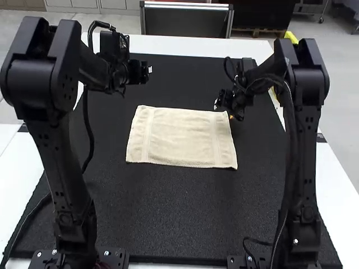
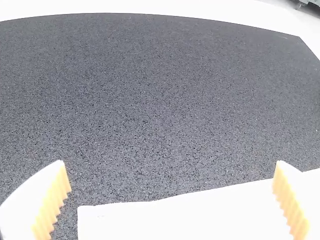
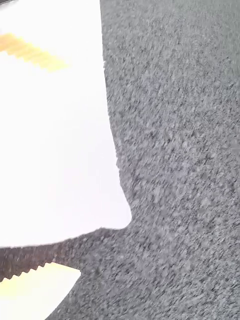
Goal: Fold the towel.
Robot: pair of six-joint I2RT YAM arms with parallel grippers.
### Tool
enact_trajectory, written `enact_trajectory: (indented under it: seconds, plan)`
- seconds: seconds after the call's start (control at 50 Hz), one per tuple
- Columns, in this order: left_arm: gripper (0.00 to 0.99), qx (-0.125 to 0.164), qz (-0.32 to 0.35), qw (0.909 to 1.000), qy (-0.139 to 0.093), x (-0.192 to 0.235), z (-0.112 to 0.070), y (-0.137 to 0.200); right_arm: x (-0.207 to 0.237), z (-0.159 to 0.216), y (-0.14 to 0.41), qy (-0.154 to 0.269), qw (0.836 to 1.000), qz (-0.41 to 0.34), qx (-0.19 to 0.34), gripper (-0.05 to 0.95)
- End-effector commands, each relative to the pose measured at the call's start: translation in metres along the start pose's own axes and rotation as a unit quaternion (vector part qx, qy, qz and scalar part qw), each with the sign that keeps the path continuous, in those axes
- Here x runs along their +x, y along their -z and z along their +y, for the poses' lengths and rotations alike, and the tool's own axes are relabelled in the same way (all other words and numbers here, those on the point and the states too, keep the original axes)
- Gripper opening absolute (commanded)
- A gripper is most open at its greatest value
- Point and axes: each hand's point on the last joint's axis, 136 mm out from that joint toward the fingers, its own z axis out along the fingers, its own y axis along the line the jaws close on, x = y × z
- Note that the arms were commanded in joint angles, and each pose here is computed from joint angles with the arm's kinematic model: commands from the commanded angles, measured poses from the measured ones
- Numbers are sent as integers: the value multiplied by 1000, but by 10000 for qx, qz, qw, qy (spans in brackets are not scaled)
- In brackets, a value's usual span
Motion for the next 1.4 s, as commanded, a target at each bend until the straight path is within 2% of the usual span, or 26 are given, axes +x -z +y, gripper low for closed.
enact_trajectory:
  seconds: [0.0,0.12,0.54,0.74,0.92,1.12,1.24,1.38]
  plan:
    - [956,60,-39,10000,12,-4,-3,-5,-6,15,-1,-168,9993,19,-337,892]
    - [957,60,-39,10000,12,-4,-3,-5,-5,26,0,-466,9964,154,-689,892]
    - [956,60,-39,10000,12,-4,-3,-5,5,17,-4,-614,9957,305,-628,880]
    - [957,62,-46,10000,17,-4,-3,-5,3,6,-4,-703,9956,305,-536,761]
    - [957,60,-39,10000,12,-4,-3,-5,3,-1,-4,-742,9961,269,-404,534]
    - [957,52,-34,10000,17,-3,-2,-5,3,-5,-5,-754,9963,253,-314,369]
    - [956,60,-39,10000,12,-4,-3,-5,8,-8,-7,-779,9961,308,-291,379]
    - [957,60,-39,10000,12,-4,-3,-5,11,-13,-10,-781,9962,336,-187,557]
